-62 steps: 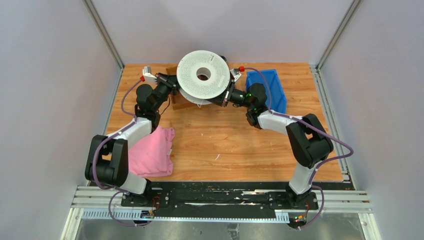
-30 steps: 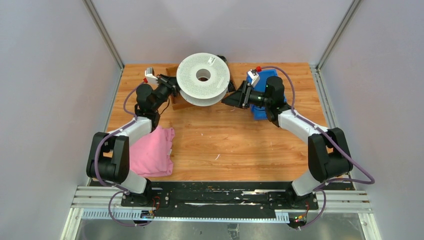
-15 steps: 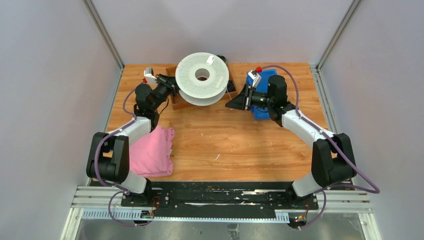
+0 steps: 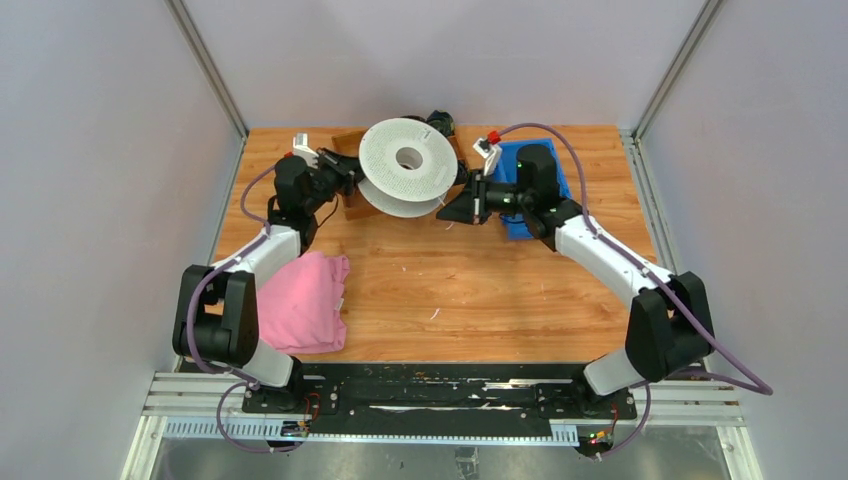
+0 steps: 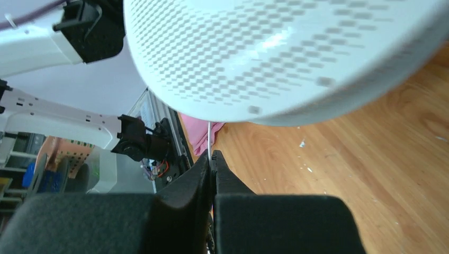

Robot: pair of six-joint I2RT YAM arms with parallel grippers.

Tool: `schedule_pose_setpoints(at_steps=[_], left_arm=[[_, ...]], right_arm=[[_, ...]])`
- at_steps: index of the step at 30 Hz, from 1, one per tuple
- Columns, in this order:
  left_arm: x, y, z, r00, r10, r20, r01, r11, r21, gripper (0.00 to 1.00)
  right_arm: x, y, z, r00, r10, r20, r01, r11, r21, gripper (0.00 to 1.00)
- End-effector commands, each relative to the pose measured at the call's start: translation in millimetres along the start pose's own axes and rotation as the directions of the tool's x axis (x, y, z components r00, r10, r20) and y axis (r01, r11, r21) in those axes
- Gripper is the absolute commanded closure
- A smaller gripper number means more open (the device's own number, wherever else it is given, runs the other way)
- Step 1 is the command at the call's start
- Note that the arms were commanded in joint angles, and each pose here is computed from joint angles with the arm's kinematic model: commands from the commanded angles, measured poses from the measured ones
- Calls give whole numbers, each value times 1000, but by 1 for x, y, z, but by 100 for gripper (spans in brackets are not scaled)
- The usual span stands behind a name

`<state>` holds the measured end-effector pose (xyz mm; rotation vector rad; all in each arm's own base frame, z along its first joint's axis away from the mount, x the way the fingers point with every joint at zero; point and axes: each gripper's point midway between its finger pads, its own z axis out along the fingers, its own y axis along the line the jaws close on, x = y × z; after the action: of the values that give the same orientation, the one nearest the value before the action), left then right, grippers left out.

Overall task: Wrap the cables
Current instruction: Wrap the cable around the cable reel.

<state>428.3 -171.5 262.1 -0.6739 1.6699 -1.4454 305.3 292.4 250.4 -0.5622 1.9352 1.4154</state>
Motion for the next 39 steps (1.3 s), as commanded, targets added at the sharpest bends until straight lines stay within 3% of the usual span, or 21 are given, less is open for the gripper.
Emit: schedule_pose_setpoints(at_steps=[1,7,14,19,25,33,39], left_arm=[[-17,-15,4,994,110,24,-109,993,-49,100],[-27,11,0,973,230,-3,-222,935,-275,100],[-32,2,-11,886,460,-48,-438,800,-410,100],[-31,-16,-15,768,635,-85,-604,674,-426,100],[-11,-38,-14,590,794,-142,-778,513,-363,100],[9,-50,-19,406,898,-167,-897,357,-260,100],[34,-56,-15,222,953,-204,-975,210,-78,100]], right_arm=[[16,10,25,991,-92,-94,97,994,44,99],[25,25,52,958,-204,-200,227,969,100,99],[20,55,80,918,-286,-274,316,946,69,99],[11,67,92,899,-329,-290,357,933,50,99],[-14,72,92,871,-410,-271,442,894,68,99],[-41,73,80,853,-471,-224,500,861,95,99],[-41,72,72,814,-534,-229,553,833,24,99]])
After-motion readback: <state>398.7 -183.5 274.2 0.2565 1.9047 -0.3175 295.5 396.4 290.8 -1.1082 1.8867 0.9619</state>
